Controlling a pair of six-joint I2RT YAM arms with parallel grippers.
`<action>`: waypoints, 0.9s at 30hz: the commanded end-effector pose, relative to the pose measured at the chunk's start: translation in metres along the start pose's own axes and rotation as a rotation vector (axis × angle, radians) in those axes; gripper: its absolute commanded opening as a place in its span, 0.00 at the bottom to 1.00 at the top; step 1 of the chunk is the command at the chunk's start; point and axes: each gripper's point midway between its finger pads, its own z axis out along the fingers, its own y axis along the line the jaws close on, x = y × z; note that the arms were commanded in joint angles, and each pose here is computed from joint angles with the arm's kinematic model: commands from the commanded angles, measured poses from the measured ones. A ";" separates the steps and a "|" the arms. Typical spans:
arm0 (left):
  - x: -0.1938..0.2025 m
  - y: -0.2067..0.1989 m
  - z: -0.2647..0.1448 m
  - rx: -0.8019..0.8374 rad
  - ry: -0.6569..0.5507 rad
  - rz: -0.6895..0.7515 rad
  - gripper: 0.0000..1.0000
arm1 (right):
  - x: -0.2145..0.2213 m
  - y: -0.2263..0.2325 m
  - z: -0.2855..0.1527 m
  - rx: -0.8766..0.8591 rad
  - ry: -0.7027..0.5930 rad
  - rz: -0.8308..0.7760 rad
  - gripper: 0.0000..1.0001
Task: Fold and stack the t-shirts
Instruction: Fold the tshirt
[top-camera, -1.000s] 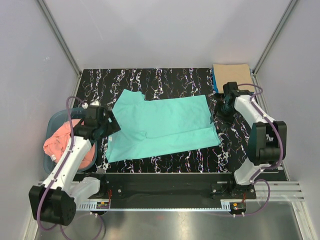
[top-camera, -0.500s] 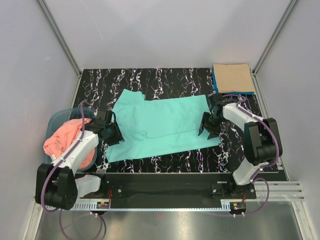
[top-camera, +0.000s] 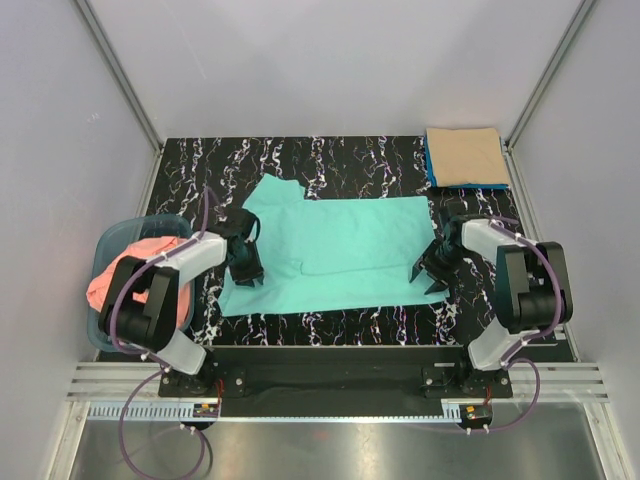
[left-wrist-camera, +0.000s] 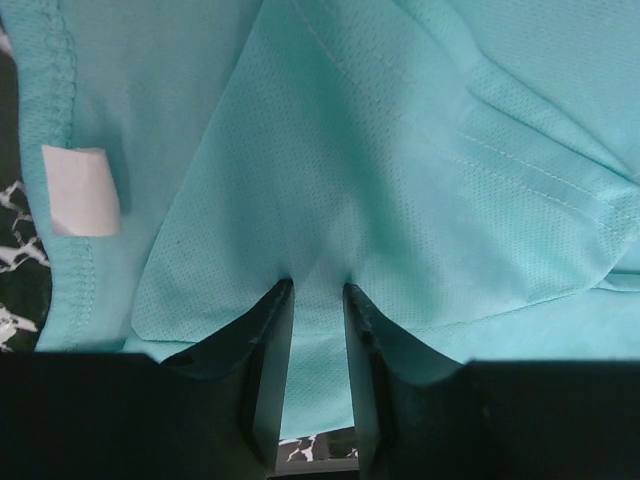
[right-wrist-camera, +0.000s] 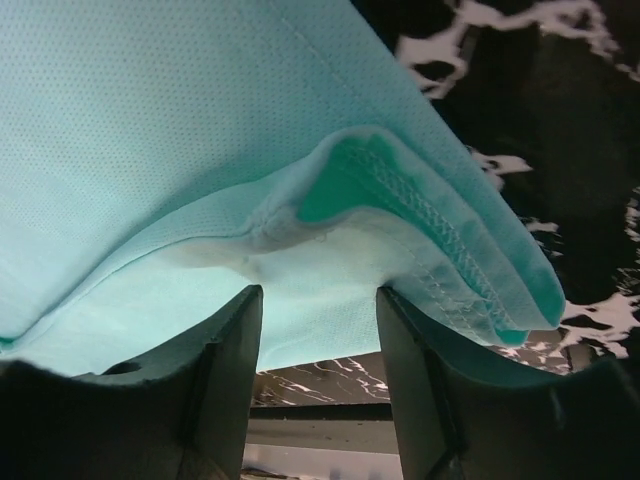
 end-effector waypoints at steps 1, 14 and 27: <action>-0.029 -0.016 -0.002 -0.018 -0.081 0.074 0.32 | 0.003 -0.049 0.015 0.185 -0.033 0.011 0.57; -0.087 -0.036 -0.071 0.081 -0.301 0.343 0.57 | -0.015 -0.017 -0.044 0.058 -0.126 -0.161 0.74; -0.101 -0.071 -0.024 0.207 -0.215 0.391 0.36 | -0.017 -0.024 -0.034 0.108 -0.109 -0.170 0.71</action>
